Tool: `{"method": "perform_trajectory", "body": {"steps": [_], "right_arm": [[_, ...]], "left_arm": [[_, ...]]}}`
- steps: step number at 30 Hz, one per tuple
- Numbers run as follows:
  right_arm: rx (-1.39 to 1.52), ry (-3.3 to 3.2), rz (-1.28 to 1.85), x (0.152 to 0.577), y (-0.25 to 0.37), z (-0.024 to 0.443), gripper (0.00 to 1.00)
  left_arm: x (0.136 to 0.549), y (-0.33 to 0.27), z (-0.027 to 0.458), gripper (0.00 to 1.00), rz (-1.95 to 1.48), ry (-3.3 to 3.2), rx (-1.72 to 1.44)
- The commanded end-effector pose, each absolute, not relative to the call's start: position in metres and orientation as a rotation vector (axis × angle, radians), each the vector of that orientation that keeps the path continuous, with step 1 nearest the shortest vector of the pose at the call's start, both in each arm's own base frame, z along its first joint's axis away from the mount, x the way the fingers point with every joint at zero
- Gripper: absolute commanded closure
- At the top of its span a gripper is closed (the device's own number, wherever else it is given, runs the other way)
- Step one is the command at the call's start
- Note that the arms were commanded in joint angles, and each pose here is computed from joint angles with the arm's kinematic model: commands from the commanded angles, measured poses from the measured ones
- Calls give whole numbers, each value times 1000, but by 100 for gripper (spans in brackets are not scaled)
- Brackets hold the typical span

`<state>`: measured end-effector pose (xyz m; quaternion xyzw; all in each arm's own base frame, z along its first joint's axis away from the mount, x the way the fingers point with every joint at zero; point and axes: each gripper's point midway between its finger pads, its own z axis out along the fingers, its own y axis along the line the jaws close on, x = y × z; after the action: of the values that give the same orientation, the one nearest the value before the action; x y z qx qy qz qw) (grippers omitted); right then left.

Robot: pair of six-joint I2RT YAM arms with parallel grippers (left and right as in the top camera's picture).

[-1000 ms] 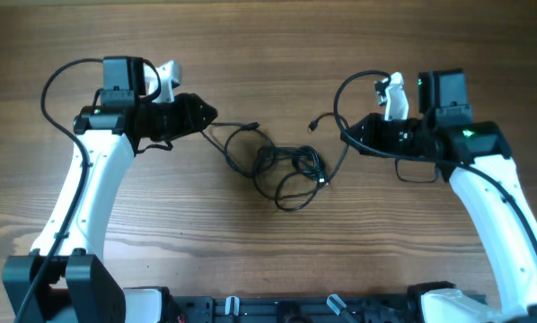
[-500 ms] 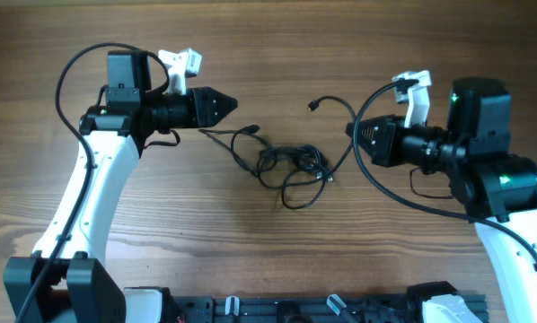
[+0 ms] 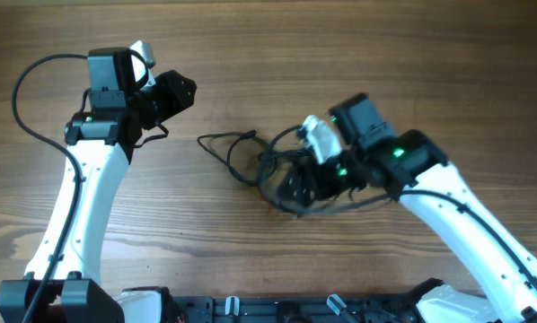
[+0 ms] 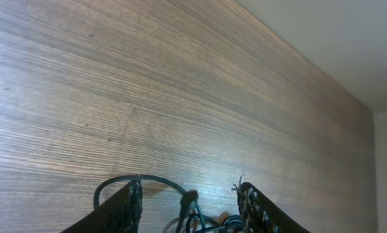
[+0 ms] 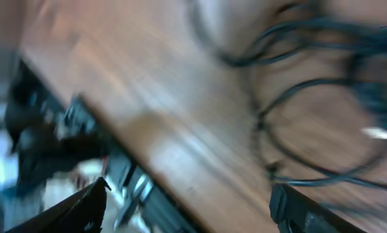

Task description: Untangle cables

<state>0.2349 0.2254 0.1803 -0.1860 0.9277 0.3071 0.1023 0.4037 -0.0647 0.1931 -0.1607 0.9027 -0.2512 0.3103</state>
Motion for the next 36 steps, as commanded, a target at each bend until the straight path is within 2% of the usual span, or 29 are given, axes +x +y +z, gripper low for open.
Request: {"method": "perform_trajectory", "body": {"steps": [1, 5, 9, 12, 16, 24, 36], "right_arm": [[-177, 2612, 748, 306, 176, 224, 16], [4, 2525, 697, 340, 128, 243, 16], [5, 2543, 654, 339, 118, 238, 16], [24, 2578, 610, 336, 112, 230, 15], [11, 2603, 605, 333, 112, 221, 14], [10, 2625, 601, 332, 112, 215, 13], [14, 2645, 600, 334, 112, 208, 11]], "left_arm": [[399, -107, 207, 51, -679, 2377, -150], [388, -180, 192, 48, -718, 2391, 168], [368, -231, 129, 50, -719, 2531, 405], [344, -248, 78, 55, -692, 2671, 541], [325, -247, 42, 61, -615, 2784, 636], [323, -238, 16, 61, -528, 2831, 693], [351, -227, 21, 59, -341, 2711, 748]]}}
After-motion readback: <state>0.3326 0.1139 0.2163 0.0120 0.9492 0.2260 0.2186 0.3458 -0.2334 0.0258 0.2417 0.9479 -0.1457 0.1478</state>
